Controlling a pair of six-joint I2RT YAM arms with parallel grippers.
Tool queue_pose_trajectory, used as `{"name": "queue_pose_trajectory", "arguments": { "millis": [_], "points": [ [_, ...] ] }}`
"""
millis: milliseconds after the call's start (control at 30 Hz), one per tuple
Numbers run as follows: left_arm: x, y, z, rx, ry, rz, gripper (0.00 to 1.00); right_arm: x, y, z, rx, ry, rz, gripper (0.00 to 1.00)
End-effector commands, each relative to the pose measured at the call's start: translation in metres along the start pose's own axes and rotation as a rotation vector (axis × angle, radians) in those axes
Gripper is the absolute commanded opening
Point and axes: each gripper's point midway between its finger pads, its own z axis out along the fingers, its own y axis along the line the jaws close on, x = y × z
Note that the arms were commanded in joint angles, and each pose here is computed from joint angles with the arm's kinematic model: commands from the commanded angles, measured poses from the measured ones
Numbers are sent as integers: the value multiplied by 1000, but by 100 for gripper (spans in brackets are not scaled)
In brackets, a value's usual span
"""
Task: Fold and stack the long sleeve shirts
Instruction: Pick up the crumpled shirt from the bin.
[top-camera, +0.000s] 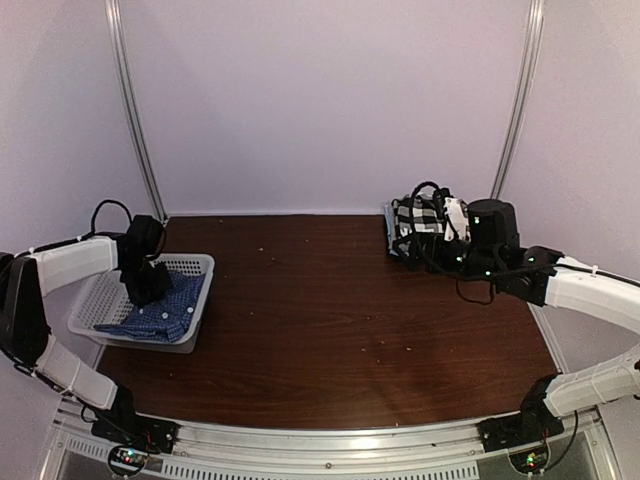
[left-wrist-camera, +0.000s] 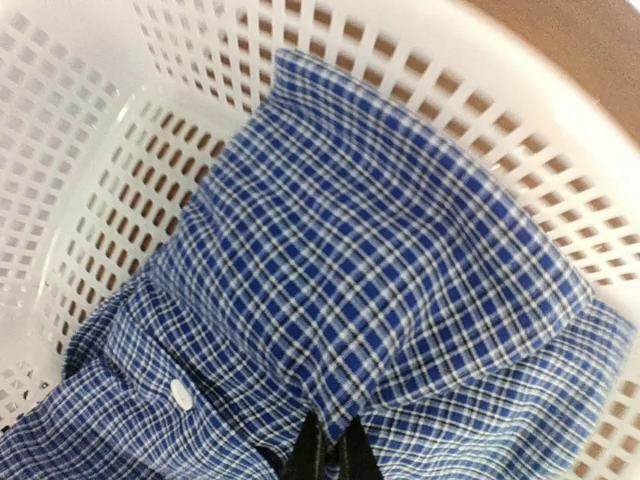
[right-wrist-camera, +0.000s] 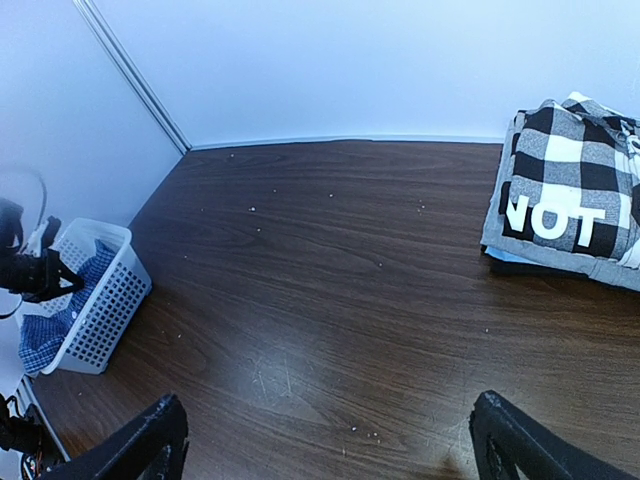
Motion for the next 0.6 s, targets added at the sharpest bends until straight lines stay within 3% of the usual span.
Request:
{"name": "queue_pose_trajectory", "arguments": {
  "millis": [0,233,567],
  "points": [
    [-51,-12,-66,89,-188,16,0,-11,7,-4,-14,-20,-10,100],
    [-88,-45,-153,285,-362,70,0,-17,9,-1,-7,-22,-19,100],
    [-108,-151,-318,673,-649,251,0,-34,12,-1,8,-48,-30,100]
  ]
}}
